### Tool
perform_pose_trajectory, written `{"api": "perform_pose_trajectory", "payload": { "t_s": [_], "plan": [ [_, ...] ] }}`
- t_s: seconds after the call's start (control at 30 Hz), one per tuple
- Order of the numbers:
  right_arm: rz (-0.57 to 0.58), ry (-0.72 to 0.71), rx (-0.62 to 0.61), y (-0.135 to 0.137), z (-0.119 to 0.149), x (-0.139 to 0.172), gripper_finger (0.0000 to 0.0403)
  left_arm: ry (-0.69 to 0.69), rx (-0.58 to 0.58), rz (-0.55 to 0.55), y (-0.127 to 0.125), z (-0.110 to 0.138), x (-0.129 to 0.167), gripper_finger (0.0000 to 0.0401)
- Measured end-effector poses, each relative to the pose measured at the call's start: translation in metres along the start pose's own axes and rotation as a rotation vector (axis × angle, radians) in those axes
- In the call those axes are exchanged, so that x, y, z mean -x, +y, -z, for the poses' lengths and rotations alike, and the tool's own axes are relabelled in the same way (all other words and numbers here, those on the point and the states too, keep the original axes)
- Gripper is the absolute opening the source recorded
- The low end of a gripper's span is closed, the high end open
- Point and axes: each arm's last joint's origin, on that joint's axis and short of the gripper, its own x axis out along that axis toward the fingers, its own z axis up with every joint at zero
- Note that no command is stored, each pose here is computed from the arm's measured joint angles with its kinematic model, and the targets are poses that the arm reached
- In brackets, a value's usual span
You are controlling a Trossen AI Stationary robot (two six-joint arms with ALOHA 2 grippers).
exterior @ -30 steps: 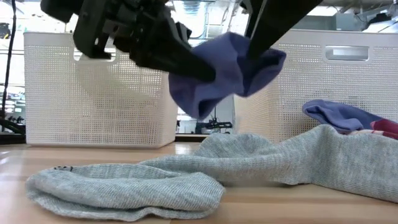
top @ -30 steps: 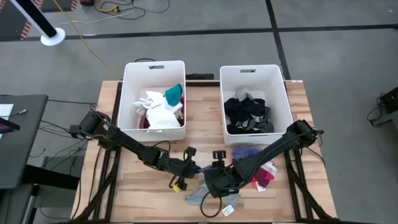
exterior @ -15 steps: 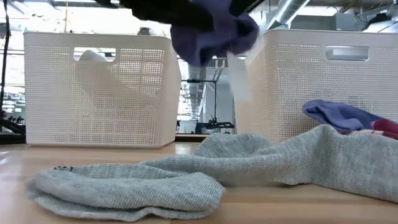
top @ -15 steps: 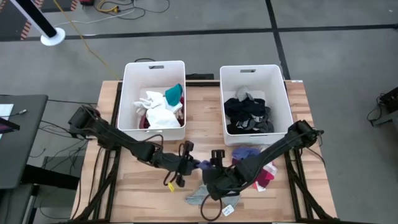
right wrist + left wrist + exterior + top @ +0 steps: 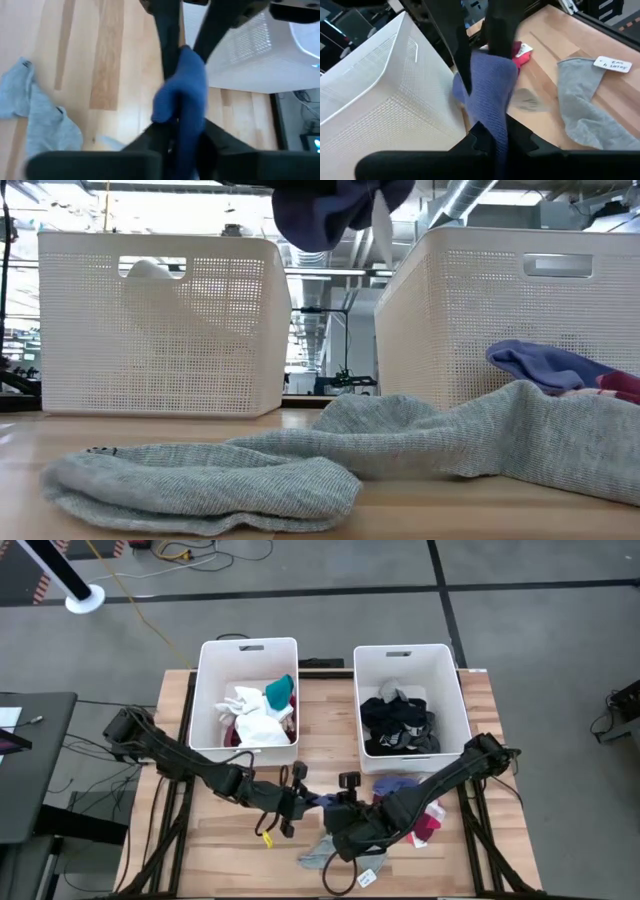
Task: Sort clothes
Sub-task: Put the blue sock into the right white bin
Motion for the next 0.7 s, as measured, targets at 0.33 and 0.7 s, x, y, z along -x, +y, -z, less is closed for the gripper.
{"api": "perform_pose_trajectory", "payload": {
  "t_s": [0.33,0.7],
  "plan": [
    [0.115,0.024,0.038,-0.014,-0.002,0.013,0.0012,0.018,-0.091,-0.078,0.007,-0.004,0.009,0.0073],
    [0.387,0.15,-0.021,-0.068,0.003,0.033,0.0005,0.039,-0.068,-0.044,0.029,-0.011,0.051,0.0191]
  ]
}}
